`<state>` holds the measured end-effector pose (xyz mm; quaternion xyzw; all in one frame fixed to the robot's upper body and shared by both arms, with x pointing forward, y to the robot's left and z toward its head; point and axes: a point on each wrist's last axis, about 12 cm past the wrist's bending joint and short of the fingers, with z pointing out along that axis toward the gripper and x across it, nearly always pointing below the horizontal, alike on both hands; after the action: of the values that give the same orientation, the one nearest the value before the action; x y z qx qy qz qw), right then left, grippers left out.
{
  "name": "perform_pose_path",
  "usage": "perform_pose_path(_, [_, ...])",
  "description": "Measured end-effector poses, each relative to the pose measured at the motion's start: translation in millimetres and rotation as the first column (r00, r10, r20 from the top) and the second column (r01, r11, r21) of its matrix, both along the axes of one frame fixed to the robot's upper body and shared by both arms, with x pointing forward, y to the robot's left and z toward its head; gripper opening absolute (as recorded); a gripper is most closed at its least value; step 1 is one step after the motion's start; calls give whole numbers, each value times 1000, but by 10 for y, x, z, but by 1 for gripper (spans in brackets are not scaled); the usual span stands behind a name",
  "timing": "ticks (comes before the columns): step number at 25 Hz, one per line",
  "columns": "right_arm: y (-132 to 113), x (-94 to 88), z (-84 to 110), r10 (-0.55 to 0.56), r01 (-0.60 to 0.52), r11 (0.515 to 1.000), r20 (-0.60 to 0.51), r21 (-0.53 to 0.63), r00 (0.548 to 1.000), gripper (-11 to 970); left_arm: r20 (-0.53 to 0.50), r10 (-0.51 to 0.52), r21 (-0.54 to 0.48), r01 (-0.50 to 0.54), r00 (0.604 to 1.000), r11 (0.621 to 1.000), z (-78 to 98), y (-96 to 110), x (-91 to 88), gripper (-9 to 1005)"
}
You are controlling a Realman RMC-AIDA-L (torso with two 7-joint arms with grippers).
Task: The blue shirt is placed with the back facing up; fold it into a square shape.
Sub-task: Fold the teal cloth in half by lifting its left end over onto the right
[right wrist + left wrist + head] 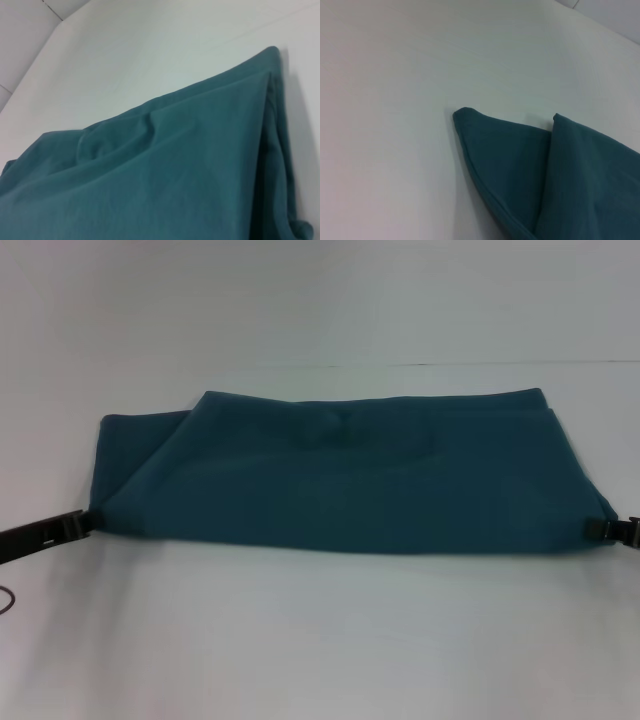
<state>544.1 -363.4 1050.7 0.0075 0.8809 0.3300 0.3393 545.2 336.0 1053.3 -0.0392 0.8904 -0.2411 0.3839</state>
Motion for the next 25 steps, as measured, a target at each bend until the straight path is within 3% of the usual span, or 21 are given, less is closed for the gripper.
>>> perform_pose_path(12, [-1,-56,-30,2,-2,1000,-9,11,1000,78,-3,2,-21,-2,1000,1000,-14,102,-115,26])
perform_pose_path(25, [17,-61,-43,-1,1,1000,2,14,1000,98,2,6,-24,-6,1000,1000,-3,137,-116,36])
